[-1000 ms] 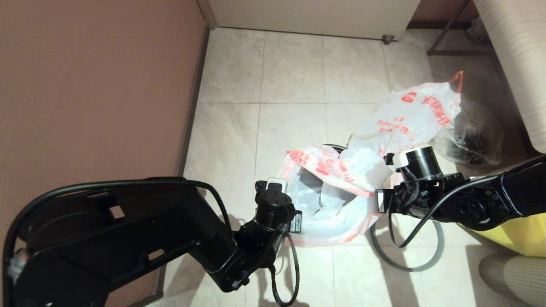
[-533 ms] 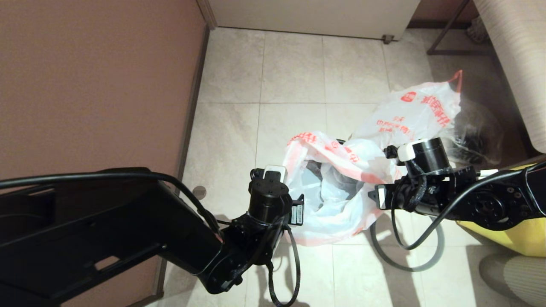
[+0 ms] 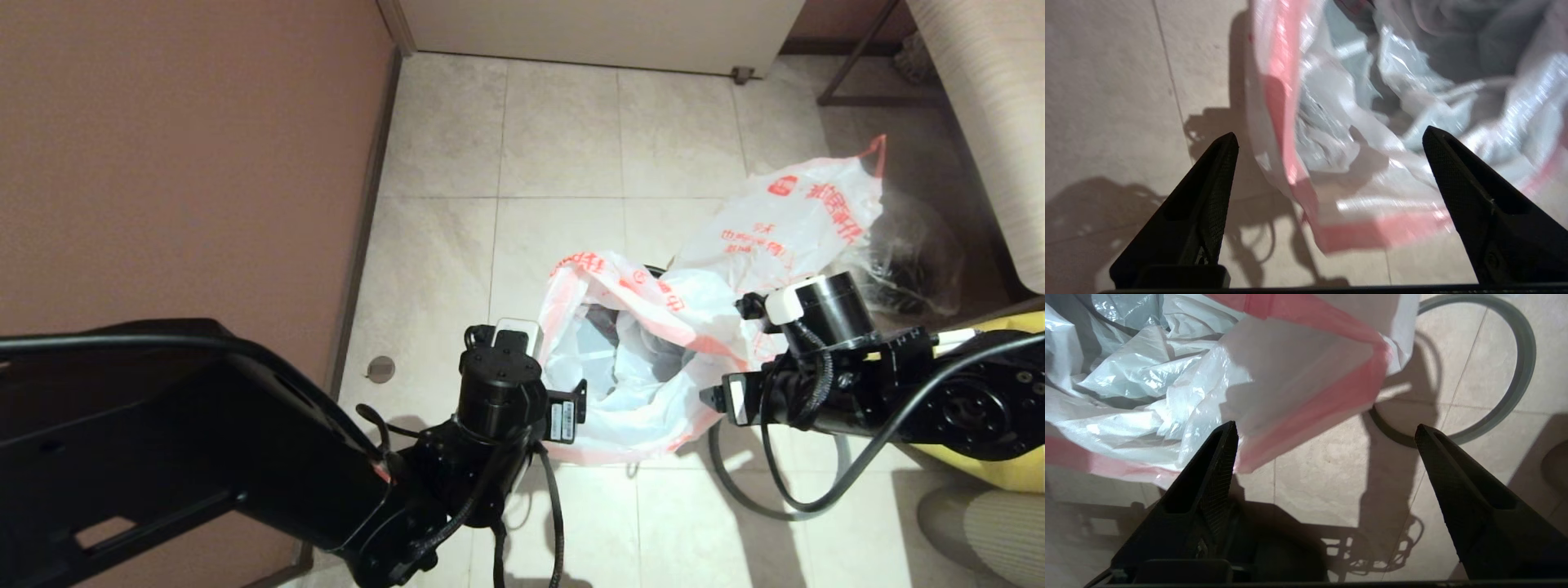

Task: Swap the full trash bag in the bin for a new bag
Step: Put the new garbage bag on the trash can

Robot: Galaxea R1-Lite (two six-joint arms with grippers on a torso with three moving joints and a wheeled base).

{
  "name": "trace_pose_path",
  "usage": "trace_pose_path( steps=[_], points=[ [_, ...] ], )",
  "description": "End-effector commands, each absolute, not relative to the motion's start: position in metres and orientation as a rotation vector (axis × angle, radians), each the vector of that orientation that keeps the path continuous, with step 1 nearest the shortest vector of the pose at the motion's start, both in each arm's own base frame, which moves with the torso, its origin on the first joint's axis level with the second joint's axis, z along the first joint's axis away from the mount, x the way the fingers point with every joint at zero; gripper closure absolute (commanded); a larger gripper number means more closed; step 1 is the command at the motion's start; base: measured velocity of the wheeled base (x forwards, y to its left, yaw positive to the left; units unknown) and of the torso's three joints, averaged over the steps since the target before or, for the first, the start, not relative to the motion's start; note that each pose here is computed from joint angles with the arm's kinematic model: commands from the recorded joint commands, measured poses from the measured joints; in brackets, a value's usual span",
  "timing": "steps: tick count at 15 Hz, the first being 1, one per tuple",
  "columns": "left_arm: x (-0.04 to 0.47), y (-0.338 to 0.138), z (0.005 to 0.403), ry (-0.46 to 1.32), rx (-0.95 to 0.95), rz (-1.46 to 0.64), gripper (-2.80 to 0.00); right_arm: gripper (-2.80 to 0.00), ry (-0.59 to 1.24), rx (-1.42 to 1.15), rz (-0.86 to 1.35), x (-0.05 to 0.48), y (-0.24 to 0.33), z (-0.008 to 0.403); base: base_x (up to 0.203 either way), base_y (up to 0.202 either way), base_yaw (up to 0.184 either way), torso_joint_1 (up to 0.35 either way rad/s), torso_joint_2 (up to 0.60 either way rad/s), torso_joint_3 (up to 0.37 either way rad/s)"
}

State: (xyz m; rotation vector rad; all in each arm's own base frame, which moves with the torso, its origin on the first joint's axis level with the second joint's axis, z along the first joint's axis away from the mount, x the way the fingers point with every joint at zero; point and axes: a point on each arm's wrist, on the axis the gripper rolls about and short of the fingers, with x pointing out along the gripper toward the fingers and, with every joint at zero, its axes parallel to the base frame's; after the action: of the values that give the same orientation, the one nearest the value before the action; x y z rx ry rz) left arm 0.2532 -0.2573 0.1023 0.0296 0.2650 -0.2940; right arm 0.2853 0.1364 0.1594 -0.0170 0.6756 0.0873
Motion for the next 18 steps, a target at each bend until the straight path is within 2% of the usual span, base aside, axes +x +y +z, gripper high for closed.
trace_pose_path(
  steps=[1, 3, 5, 11, 14, 16, 18],
  points=[
    [0.232, -0.258, 0.115, 0.287, 0.027, -0.329, -2.8, -2.8, 0.643, 0.03, 0.083, 0.274, 0.131, 0.176, 0.0, 0.0, 0.0, 0.0, 0.0, 0.0],
    [0.21, -0.263, 0.108, 0.458, 0.047, -0.34, -2.8, -2.8, 0.695, 0.101, 0.046, 0.264, 0.126, 0.176, 0.0, 0.0, 0.0, 0.0, 0.0, 0.0],
    [0.207, -0.277, 0.12, 0.588, -0.011, -0.302, -2.8, -2.8, 0.71, 0.115, 0.032, 0.263, 0.124, 0.171, 0.0, 0.0, 0.0, 0.0, 0.0, 0.0],
    [0.262, -0.318, 0.122, 0.801, -0.176, -0.102, -2.8, -2.8, 0.673, 0.161, 0.005, 0.27, 0.117, 0.174, 0.0, 0.0, 0.0, 0.0, 0.0, 0.0],
    [0.288, -0.313, 0.093, 0.961, -0.233, 0.093, -2.8, -2.8, 0.669, 0.172, 0.003, 0.274, 0.114, 0.173, 0.0, 0.0, 0.0, 0.0, 0.0, 0.0],
    [0.304, -0.308, 0.086, 0.96, -0.273, 0.119, -2.8, -2.8, 0.665, 0.175, 0.007, 0.274, 0.115, 0.174, 0.0, 0.0, 0.0, 0.0, 0.0, 0.0],
    [0.317, -0.308, 0.096, 0.89, -0.357, 0.09, -2.8, -2.8, 0.664, 0.175, 0.008, 0.274, 0.115, 0.174, 0.0, 0.0, 0.0, 0.0, 0.0, 0.0]
  ],
)
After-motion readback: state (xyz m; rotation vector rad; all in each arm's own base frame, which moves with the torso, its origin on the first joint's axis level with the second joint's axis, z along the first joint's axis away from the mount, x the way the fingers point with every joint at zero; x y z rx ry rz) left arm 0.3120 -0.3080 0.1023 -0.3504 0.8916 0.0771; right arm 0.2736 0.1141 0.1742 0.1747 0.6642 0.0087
